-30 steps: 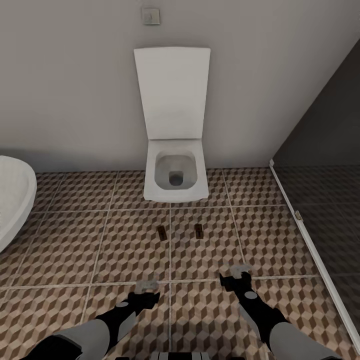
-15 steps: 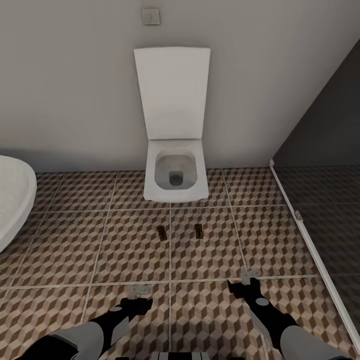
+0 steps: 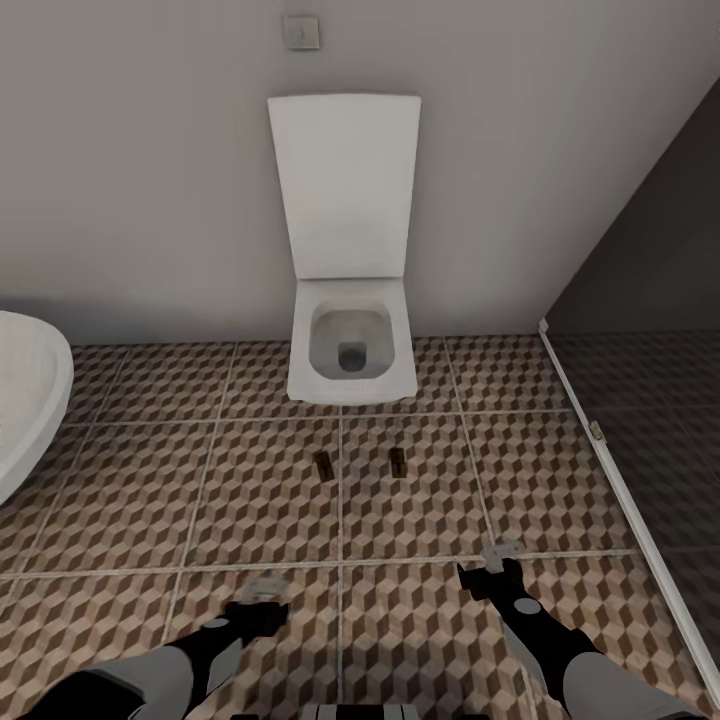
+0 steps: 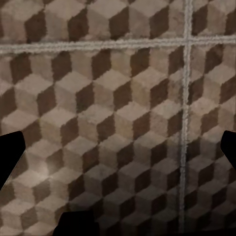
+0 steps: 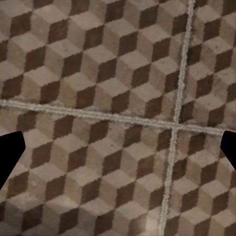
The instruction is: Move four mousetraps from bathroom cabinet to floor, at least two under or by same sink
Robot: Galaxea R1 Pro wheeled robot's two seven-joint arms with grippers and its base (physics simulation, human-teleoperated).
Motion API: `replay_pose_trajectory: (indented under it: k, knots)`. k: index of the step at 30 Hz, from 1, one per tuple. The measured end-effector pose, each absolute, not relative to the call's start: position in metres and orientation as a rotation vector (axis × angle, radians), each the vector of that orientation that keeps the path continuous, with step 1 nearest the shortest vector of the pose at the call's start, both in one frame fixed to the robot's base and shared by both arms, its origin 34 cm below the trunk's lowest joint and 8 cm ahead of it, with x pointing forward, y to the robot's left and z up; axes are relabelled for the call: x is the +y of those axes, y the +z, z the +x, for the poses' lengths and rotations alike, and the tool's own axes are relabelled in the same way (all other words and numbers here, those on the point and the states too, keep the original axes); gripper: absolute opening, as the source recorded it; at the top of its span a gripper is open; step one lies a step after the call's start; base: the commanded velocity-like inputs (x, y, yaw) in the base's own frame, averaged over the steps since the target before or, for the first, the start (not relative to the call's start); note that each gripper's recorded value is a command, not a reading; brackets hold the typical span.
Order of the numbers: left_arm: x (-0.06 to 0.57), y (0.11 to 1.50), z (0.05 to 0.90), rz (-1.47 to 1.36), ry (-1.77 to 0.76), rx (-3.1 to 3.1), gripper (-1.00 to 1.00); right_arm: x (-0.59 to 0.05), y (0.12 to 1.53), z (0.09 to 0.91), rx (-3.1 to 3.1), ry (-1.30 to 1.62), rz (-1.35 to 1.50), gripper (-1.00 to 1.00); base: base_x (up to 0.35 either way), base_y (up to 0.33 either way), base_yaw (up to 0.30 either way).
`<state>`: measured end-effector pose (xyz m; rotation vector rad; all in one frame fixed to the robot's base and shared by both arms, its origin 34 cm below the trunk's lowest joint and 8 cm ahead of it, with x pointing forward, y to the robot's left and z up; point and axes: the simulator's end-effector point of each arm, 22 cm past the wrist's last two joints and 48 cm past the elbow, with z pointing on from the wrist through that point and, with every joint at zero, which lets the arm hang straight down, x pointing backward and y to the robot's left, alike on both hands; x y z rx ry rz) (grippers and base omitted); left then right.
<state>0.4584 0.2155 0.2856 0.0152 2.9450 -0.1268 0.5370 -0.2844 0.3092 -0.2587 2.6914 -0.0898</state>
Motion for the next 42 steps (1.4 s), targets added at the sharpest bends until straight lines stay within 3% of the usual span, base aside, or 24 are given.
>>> replay_pose_trajectory:
  k: [12, 42]
  knots:
    - [0.249, 0.285, 0.458, 0.013, -0.063, 2.947, 1.00, -0.285, 0.309, 0.535, 2.695, -0.091, -0.259, 1.00, 0.000, 0.000, 0.000]
    - [0.257, 0.318, 0.460, 0.010, -0.045, 2.957, 1.00, -0.292, 0.342, 0.536, 2.699, -0.102, -0.263, 1.00, 0.000, 0.000, 0.000]
